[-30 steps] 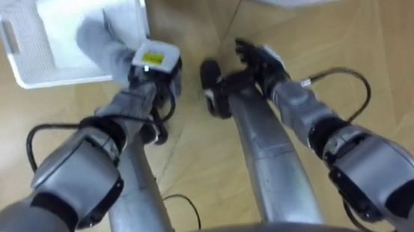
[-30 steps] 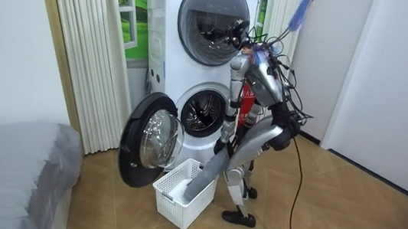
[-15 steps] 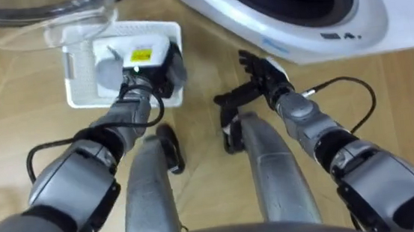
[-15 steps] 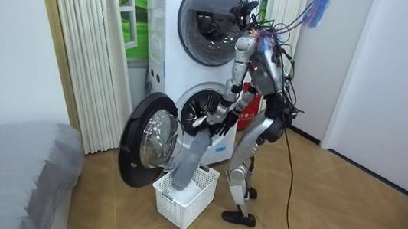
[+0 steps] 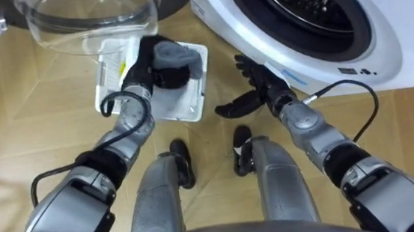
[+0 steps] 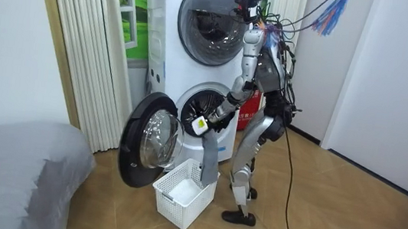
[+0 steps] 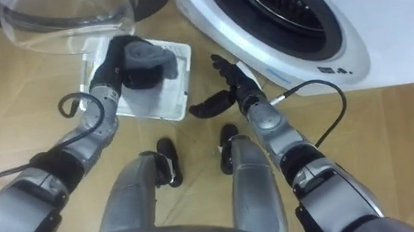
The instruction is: Put towel into washing machine
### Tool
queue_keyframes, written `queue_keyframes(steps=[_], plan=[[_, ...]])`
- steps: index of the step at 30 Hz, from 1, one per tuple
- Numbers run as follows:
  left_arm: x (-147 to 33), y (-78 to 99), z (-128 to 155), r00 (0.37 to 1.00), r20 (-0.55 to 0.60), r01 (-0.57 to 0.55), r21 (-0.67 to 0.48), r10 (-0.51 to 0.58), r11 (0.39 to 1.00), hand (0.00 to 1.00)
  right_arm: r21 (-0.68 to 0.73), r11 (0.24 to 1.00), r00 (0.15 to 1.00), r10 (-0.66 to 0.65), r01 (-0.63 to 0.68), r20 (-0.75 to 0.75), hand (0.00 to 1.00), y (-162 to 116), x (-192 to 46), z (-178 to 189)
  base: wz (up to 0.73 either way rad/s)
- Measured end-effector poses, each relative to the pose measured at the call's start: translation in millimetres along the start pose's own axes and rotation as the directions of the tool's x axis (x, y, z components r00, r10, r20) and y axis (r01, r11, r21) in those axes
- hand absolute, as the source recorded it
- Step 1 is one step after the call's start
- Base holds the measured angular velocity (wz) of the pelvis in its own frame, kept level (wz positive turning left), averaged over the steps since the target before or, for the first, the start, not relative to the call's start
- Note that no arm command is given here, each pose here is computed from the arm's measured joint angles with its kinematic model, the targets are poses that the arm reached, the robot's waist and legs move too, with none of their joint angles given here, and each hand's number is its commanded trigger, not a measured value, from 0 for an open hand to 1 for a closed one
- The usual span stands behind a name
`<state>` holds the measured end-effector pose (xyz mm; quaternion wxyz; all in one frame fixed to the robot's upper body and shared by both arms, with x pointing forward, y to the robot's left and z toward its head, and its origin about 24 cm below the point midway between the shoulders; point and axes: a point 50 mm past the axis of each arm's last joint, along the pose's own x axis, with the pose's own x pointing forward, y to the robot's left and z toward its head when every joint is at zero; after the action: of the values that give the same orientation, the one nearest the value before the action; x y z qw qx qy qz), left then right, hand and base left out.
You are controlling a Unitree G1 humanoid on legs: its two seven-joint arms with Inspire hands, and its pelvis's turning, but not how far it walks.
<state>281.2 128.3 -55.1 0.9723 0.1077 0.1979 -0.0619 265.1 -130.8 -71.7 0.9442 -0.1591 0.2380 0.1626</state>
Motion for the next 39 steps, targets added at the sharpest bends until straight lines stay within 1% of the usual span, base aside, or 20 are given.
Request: queue_keyframes(steps=[1,3,5,8,14,19,22,24,25,26,27,34,38,39], plan=[[-1.0,-0.7,-3,1.000,-0.013,0.020,-0.036,-0.021,0.999,1.00,-0.002,1.000,1.000,0.008,-0.008,-0.001,0.00,1,0,0,0.00],[-2.6,-4.0,-7,0.994,-0.032,0.098,-0.189,-0.106,0.977,1.00,-0.001,1.000,1.000,0.021,-0.021,-0.002,0.00,-1,0,0,0.04],[-3.3,-6.3,-7,0.987,-0.026,0.148,-0.243,-0.159,0.959,1.00,-0.003,1.000,1.000,0.023,-0.023,0.000,0.00,-2,1,1,0.00],[-3.9,-10.4,-5,0.969,0.001,0.236,-0.282,-0.245,0.930,1.00,-0.008,1.000,1.000,0.022,-0.022,-0.013,0.00,-3,0,-2,0.00],[-9.6,-9.1,-10,0.943,0.011,0.311,-0.387,-0.333,0.868,1.00,-0.041,0.998,0.998,0.049,-0.051,-0.042,0.00,-3,-1,-6,0.00],[-10.1,-9.0,-9,0.929,0.024,0.345,-0.419,-0.370,0.840,1.00,-0.046,0.996,0.997,0.068,-0.070,-0.048,0.00,-5,-5,-11,0.00],[-9.2,-13.3,7,0.910,0.104,0.406,-0.423,-0.402,0.810,1.00,-0.043,0.996,0.996,0.072,-0.074,-0.053,0.00,-4,-6,-13,0.00],[-9.4,-16.7,25,0.879,0.206,0.476,-0.446,-0.431,0.758,1.00,-0.053,0.996,0.996,0.072,-0.075,-0.054,0.00,-5,-6,-14,0.00],[-9.6,-17.3,28,0.871,0.230,0.490,-0.460,-0.433,0.741,1.00,-0.054,0.996,0.996,0.074,-0.077,-0.054,0.00,-5,-6,-14,0.00],[-10.0,-17.4,36,0.856,0.281,0.517,-0.487,-0.434,0.704,1.00,-0.053,0.995,0.995,0.080,-0.082,-0.053,0.00,-4,-6,-13,-0.03],[-10.3,-19.0,41,0.846,0.310,0.532,-0.498,-0.433,0.685,1.00,-0.047,0.996,0.996,0.074,-0.076,-0.048,0.00,-6,-6,-13,-0.04],[-11.4,-18.9,52,0.822,0.361,0.569,-0.481,-0.441,0.667,1.00,-0.045,0.998,0.997,0.051,-0.053,-0.061,0.00,-11,-9,-18,-0.06],[-13.8,-18.8,67,0.789,0.426,0.610,-0.455,-0.443,0.649,1.00,-0.027,0.998,0.997,0.056,-0.058,-0.058,0.00,-8,-8,-17,0.00],[-14.0,-18.2,70,0.783,0.441,0.617,-0.455,-0.439,0.643,1.00,-0.013,0.998,0.997,0.053,-0.054,-0.051,1.00,-8,-7,-15,0.00]])
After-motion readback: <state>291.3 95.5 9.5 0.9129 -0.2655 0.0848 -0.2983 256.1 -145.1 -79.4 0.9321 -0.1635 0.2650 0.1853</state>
